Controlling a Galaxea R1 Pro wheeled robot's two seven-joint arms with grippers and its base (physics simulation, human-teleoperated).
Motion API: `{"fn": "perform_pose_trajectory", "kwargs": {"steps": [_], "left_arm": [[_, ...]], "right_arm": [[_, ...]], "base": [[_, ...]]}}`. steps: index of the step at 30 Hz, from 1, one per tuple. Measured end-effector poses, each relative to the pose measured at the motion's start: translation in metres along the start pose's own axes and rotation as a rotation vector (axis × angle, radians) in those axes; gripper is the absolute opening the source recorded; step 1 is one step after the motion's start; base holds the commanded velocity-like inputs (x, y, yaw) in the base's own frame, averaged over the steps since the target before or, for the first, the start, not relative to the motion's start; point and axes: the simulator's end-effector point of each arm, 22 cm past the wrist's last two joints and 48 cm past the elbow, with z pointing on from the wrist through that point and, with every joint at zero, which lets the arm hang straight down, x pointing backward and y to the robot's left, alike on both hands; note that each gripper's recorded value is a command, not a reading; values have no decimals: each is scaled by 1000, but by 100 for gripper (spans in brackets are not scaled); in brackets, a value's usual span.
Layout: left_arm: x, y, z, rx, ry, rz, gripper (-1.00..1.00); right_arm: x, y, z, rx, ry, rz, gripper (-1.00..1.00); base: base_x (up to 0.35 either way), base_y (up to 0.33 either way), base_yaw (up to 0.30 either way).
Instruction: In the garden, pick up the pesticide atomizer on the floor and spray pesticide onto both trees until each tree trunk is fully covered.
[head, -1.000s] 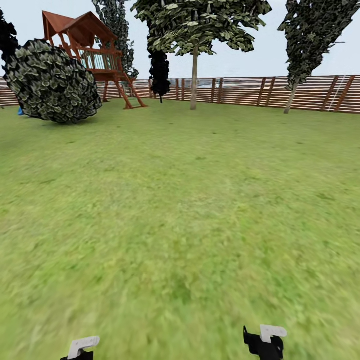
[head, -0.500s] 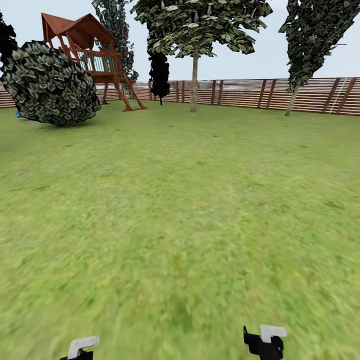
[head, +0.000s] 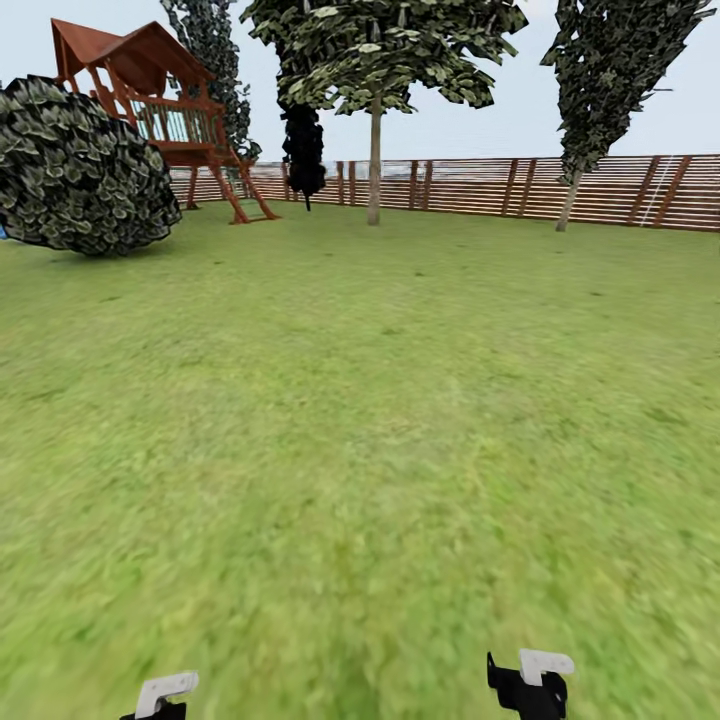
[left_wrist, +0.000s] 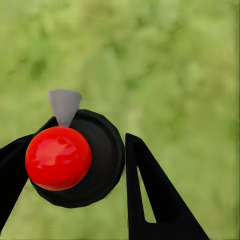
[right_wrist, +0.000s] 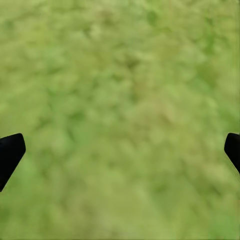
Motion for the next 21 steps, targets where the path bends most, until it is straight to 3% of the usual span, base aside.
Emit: {"fn": "perform_pose_trajectory", "kwargs": {"steps": [21], "left_arm": [[-1, 0, 0, 0, -1, 0, -100]], "right_arm": [[0, 0, 0, 0, 0, 0, 100]], "base": [[339, 57, -41]]}}
